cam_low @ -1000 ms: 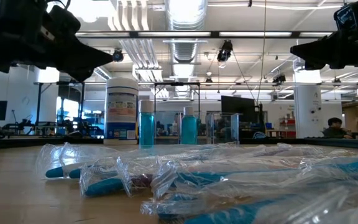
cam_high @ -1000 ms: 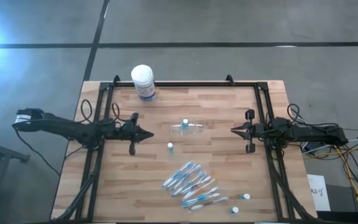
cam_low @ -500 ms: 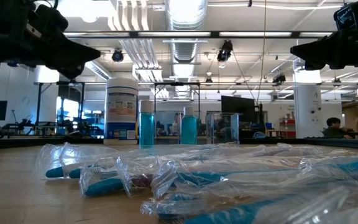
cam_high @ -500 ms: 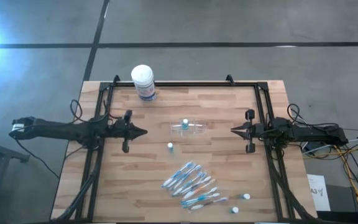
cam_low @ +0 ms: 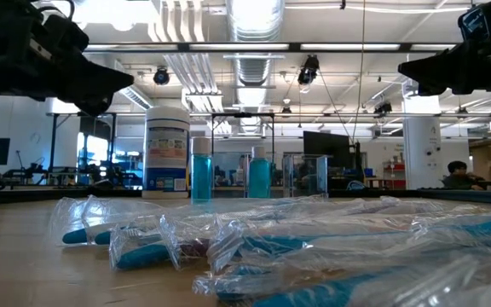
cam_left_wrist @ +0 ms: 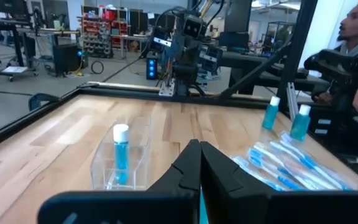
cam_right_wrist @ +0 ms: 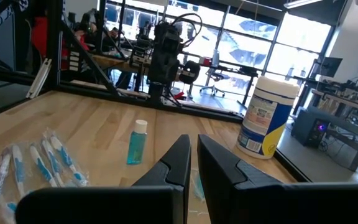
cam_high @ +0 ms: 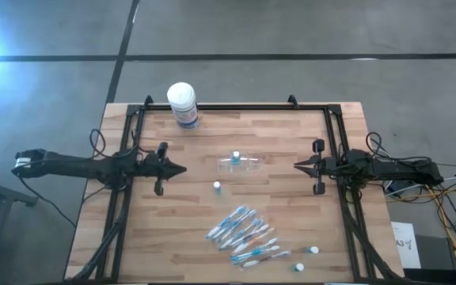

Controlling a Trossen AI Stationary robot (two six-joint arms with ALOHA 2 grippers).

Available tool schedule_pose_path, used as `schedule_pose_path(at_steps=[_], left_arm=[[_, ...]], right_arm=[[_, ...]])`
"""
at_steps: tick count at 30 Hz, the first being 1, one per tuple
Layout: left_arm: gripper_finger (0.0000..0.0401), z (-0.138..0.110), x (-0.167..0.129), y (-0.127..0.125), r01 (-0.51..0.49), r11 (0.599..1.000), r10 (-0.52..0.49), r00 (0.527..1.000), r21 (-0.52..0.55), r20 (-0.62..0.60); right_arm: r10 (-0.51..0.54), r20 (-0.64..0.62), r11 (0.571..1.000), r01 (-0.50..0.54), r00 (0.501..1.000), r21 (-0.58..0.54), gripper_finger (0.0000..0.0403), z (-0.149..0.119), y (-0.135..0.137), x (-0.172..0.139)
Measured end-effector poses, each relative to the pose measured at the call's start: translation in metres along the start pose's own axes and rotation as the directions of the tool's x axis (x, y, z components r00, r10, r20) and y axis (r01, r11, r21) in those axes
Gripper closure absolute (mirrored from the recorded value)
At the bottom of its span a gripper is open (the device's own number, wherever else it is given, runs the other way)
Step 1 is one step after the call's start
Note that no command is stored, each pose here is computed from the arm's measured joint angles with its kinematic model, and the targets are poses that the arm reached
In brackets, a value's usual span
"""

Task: Pick & Place toothbrushing station
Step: Put the mouthwash into the transparent organizer

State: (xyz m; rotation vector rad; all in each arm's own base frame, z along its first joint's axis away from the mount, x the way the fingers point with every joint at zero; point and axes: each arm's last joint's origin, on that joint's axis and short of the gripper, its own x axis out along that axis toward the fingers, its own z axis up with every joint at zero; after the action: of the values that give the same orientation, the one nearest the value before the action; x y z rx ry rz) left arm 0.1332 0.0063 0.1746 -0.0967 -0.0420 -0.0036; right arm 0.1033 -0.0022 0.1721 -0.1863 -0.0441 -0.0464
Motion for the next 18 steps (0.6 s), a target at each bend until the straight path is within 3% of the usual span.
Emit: schedule_pose_path(at_steps=[6,12,18], left_arm=[[0.0399,0.043,0.014,-0.004,-0.006,1.000,0.006,1.000,0.030,-0.001],[0.0396,0.096,0.044,-0.011,-0.035,0.998,0.045,0.972,0.047,-0.233],[0.0385,0.127,0.082,-0.024,0.000,0.991,0.065,0.874,0.134,-0.481]], right_arm=[[0.000,0.001,1.000,0.000,1.000,0.000,0.0374,0.000,0.000,0.000],[-0.002,0.009,1.000,0.002,1.000,0.003,0.0374,0.001,0.000,0.000],[0.001,-0.002,1.000,-0.001,1.000,0.003,0.0374,0.000,0.000,0.000]])
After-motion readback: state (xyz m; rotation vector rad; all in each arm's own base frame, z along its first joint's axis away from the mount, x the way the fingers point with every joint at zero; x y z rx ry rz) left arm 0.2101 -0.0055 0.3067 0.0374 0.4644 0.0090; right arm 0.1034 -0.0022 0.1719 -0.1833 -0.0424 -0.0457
